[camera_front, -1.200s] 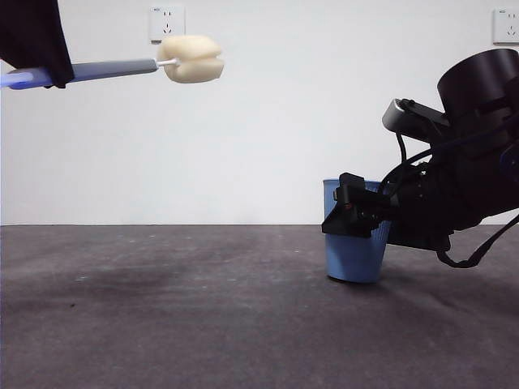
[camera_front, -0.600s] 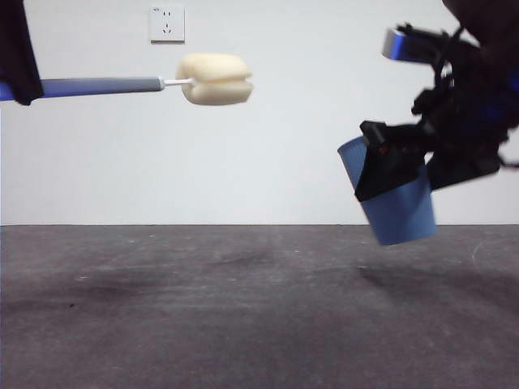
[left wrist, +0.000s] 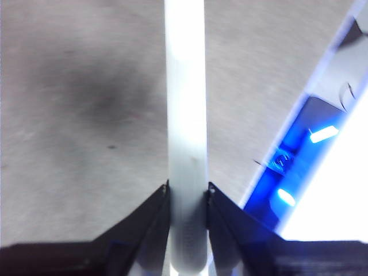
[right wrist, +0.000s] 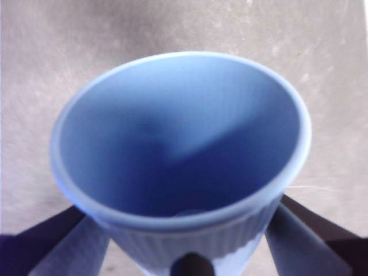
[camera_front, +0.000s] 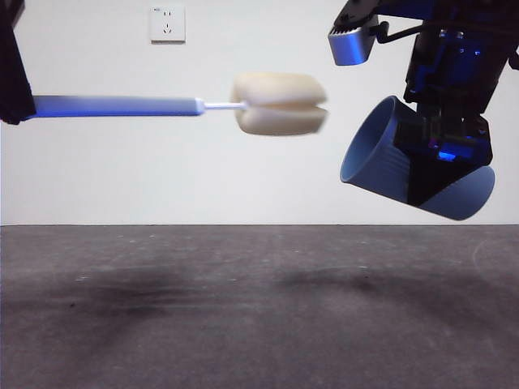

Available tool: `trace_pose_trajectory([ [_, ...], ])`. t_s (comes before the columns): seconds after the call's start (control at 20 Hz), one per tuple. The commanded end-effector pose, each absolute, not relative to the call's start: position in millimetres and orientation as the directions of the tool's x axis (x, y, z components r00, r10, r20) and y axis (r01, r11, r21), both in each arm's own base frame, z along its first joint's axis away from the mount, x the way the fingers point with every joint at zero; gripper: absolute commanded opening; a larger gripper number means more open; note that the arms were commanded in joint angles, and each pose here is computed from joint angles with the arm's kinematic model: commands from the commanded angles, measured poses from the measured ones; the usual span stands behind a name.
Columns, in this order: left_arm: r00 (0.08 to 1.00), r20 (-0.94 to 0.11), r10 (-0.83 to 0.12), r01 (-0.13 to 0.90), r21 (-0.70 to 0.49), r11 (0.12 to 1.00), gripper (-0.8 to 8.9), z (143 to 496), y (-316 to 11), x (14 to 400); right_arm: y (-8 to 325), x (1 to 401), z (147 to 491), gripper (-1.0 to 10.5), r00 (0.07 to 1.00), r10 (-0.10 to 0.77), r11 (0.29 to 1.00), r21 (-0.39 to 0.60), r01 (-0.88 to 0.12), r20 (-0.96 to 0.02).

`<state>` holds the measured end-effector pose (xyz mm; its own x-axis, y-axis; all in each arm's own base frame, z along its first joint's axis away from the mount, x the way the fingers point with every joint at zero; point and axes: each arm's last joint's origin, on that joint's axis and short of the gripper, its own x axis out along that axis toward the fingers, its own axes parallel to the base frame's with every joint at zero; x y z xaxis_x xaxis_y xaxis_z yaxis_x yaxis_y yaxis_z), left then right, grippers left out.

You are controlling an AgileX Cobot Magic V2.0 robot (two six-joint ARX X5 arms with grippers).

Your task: Pick up the cup brush,pick up the cup,insert the brush into the cup,clean the cup,put the cup brush back,put the cup back to the fixed position on the table

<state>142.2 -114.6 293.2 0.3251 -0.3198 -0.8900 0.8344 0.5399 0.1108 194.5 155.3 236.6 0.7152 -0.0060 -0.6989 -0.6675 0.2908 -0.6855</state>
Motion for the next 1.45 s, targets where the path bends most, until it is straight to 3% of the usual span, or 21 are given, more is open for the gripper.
trace_pose_trajectory([
  [0.05, 0.277, -0.911, -0.305, 0.861, 0.093, 0.501, -0.09, 287, -122, 142, 156, 195, 236, -0.2, 0.726, -0.030, 0.238, -0.710, -0.663, -0.687],
  [0.35, 0.244, -0.921, -0.303, 0.873, 0.073, 0.482, -0.09, 276, -141, 149, 156, 192, 235, -0.2, 0.709, -0.042, 0.193, -0.701, -0.686, -0.704],
  [0.8, 0.244, -0.917, -0.316, 0.878, 0.071, 0.473, -0.09, 274, -148, 150, 168, 185, 226, -0.2, 0.699, -0.056, 0.022, -0.700, -0.713, -0.713],
  [1.15, 0.201, -0.931, -0.305, 0.896, 0.049, 0.441, -0.09, 265, -163, 147, 187, 177, 216, -0.2, 0.696, -0.026, -0.051, -0.694, -0.718, -0.718],
  [1.45, 0.219, -0.889, -0.403, 0.885, 0.007, 0.466, -0.09, 260, -185, 154, 204, 161, 210, -0.2, 0.685, 0.020, -0.128, -0.682, -0.721, -0.728],
])
